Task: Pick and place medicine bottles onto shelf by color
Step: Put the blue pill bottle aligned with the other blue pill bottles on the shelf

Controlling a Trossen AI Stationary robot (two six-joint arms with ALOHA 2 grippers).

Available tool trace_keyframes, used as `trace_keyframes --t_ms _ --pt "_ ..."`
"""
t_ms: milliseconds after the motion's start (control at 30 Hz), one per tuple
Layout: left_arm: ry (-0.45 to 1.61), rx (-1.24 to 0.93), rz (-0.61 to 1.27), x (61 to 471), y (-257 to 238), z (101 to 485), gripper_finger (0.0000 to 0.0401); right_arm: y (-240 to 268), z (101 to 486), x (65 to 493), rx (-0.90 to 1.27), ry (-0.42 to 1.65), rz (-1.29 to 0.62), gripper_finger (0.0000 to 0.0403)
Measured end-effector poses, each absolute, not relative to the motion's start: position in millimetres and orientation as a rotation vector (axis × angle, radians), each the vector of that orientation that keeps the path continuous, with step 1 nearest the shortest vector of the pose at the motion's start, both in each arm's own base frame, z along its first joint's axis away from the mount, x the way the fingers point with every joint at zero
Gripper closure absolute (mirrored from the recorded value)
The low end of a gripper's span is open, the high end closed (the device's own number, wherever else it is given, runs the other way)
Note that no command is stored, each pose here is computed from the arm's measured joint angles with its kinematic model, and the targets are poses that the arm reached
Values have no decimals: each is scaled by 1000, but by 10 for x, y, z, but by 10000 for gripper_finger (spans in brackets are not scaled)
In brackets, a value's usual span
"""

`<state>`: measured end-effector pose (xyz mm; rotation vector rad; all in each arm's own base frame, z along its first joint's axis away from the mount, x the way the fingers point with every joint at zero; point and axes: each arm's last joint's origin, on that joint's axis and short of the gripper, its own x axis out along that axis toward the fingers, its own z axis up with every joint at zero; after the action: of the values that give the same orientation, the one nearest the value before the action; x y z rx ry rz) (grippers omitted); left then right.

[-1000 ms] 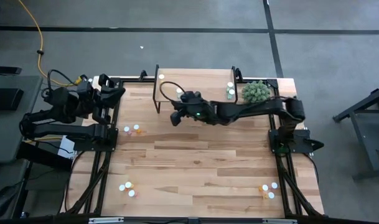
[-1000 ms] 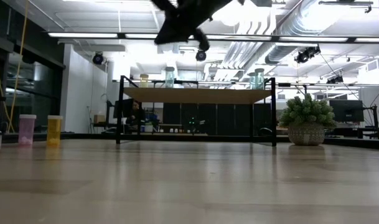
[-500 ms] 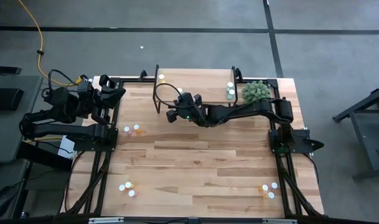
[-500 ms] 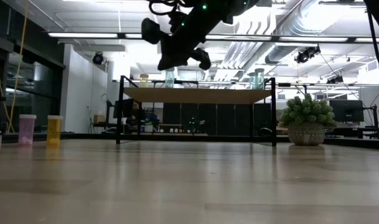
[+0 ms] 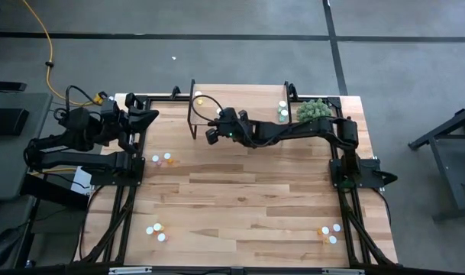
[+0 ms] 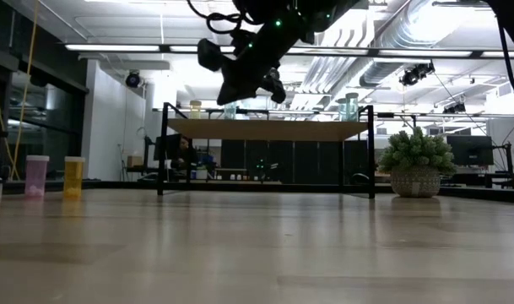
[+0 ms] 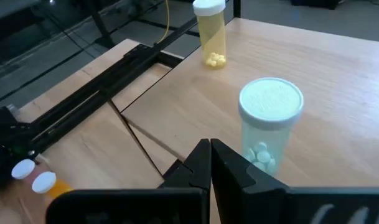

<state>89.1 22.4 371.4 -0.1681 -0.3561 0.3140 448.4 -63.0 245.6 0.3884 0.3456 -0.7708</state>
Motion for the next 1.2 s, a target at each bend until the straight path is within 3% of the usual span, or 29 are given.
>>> trace_keyframes --t_ms 833,1200 --pt "-322 -176 364 985 257 3684 401 -812 2479 4466 375 319 -809 403" --pt "-323 -176 364 985 257 3684 401 -699 2490 4508 355 347 -676 403"
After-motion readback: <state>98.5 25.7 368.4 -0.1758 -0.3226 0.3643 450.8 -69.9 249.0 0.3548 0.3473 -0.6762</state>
